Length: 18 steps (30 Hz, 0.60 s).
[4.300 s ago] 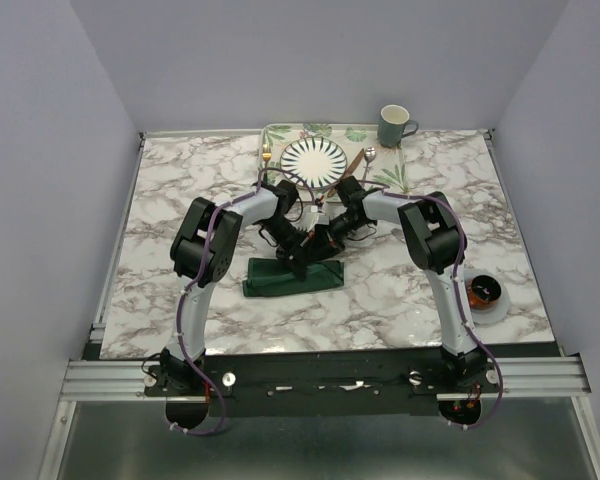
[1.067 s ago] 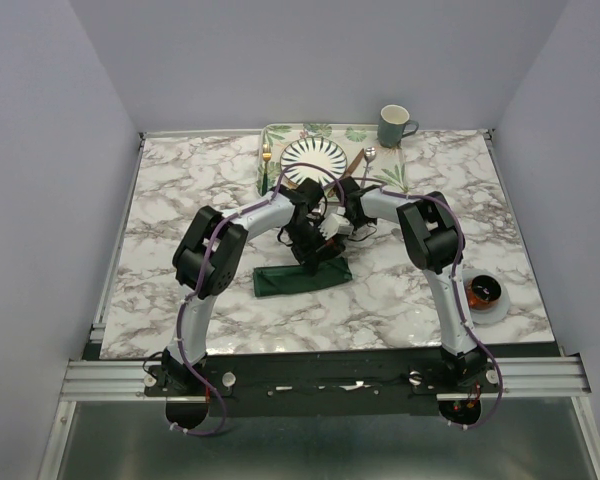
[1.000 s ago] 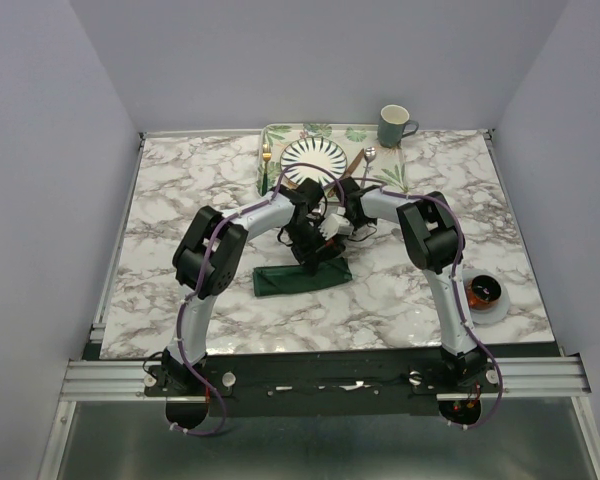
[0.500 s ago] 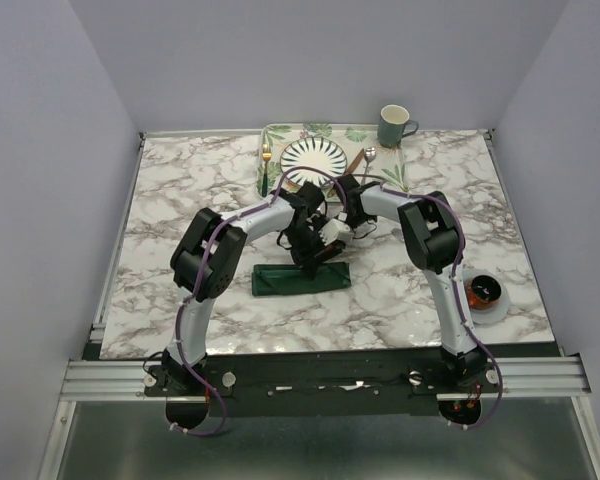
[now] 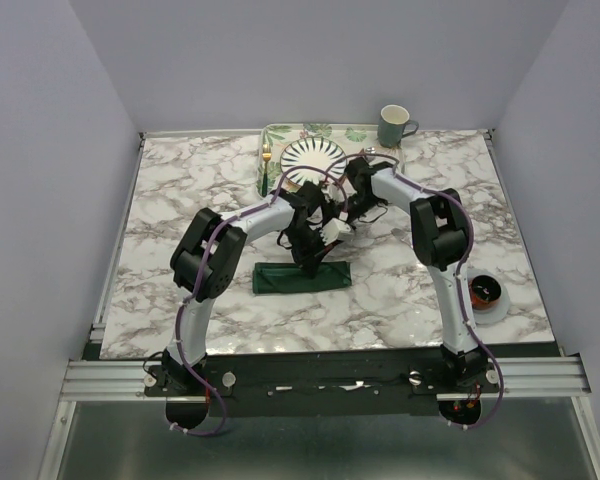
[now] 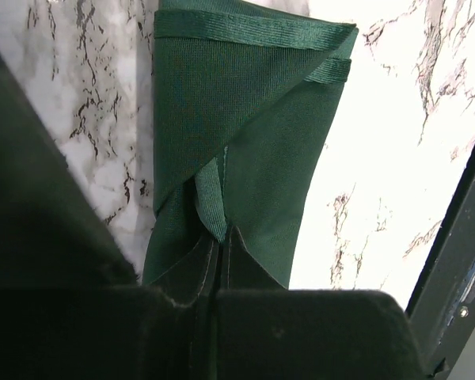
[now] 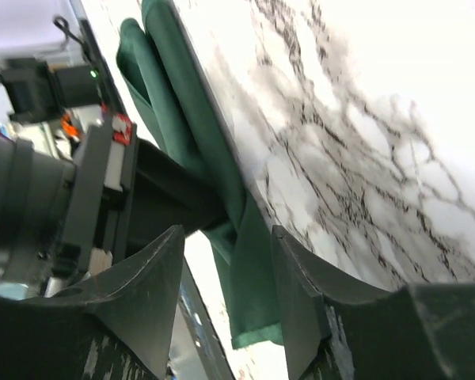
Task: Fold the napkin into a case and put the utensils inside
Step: Stuff the top corner of the smaller-rectangle-folded napkin at the center of the board.
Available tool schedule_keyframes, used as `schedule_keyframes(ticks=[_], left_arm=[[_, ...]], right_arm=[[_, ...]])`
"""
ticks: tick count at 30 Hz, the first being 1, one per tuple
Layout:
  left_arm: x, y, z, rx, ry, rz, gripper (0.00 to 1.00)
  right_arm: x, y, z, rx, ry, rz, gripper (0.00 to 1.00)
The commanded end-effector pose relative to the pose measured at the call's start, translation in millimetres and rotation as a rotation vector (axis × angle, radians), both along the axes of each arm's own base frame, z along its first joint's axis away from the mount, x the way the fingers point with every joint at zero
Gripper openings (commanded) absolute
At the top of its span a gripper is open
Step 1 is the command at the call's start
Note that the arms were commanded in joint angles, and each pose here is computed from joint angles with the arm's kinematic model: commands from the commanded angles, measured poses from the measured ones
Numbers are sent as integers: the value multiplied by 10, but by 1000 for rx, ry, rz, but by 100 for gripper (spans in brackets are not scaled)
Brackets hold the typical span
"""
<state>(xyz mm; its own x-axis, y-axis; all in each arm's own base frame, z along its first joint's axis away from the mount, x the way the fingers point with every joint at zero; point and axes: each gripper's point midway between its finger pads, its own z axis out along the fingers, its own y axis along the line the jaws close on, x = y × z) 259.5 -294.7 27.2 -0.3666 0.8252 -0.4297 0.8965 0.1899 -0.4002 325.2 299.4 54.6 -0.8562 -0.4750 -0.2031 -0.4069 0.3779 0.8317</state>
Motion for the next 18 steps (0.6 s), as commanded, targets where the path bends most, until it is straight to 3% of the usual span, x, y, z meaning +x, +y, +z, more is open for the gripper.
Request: schedule_keyframes(ticks=[1, 13, 18], left_arm=[[16, 75, -285, 61, -21, -23, 1], [83, 36, -265, 58, -23, -11, 1], [103, 2, -262, 51, -13, -1, 1]], right_arm=[[-197, -147, -69, -39, 3, 89, 57], [-386, -289, -290, -60, 12, 157, 56], [-391, -257, -288, -39, 15, 152, 50]])
